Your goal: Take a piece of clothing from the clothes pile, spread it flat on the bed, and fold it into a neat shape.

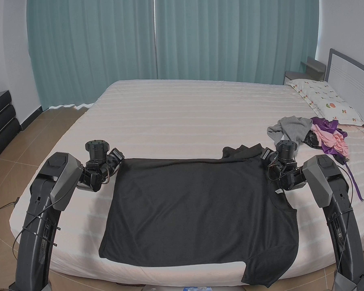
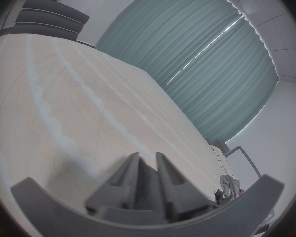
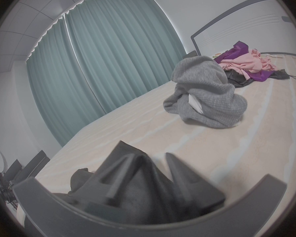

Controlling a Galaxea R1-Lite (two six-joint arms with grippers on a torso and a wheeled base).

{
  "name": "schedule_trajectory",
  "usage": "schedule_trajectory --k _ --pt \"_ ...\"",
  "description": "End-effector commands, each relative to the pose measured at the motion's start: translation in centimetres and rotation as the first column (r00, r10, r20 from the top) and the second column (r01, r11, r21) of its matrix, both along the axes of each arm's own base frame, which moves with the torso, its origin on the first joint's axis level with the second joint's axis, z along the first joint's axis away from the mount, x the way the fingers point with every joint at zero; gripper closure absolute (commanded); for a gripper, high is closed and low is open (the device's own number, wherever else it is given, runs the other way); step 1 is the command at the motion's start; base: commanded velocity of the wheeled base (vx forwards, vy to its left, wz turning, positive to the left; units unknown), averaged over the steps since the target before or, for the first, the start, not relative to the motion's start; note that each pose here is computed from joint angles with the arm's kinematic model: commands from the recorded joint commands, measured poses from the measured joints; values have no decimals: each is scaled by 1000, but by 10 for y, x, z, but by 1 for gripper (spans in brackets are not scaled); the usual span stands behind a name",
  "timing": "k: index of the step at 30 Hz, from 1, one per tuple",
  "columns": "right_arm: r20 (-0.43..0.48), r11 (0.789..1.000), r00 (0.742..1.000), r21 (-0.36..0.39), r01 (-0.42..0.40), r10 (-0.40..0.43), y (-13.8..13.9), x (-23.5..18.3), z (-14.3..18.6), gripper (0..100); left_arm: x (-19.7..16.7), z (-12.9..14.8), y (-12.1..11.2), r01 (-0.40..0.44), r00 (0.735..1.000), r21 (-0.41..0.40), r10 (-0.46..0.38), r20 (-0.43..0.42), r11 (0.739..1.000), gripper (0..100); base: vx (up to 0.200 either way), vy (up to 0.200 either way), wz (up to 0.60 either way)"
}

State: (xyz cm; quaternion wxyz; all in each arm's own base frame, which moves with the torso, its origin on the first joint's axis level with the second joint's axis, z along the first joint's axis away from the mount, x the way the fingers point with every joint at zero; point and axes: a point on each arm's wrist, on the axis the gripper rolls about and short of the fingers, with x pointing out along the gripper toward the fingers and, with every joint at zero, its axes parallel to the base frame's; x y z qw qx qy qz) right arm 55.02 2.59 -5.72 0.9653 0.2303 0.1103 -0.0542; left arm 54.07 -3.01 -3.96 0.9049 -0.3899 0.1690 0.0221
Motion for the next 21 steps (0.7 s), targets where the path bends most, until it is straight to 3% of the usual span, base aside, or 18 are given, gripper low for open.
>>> schedule_trajectory --k 1,10,13,14,17,21 --pt "-24 1000 1000 0 -2 2 0 -4 -6 0 1 0 -1 0 1000 0 0 1 1000 0 0 0 0" --pt "-6 999 999 16 42 -42 -24 -23 41 0 -7 10 4 -26 1000 -6 26 -10 1000 0 0 0 0" --pt "6 998 998 18 54 -54 -32 -35 59 0 -18 31 7 -58 998 -27 57 -10 998 0 0 0 0" --pt "-12 998 999 21 51 -51 -35 -53 73 0 -36 54 8 -81 997 -61 80 -10 995 0 0 0 0" --pt "-71 999 997 40 1 2 -34 -93 92 0 -67 90 13 -69 998 -108 70 4 992 0 0 0 0" --pt "-91 990 990 103 -99 109 -29 -150 111 0 -105 106 14 -59 998 -111 55 -41 992 0 0 0 0"
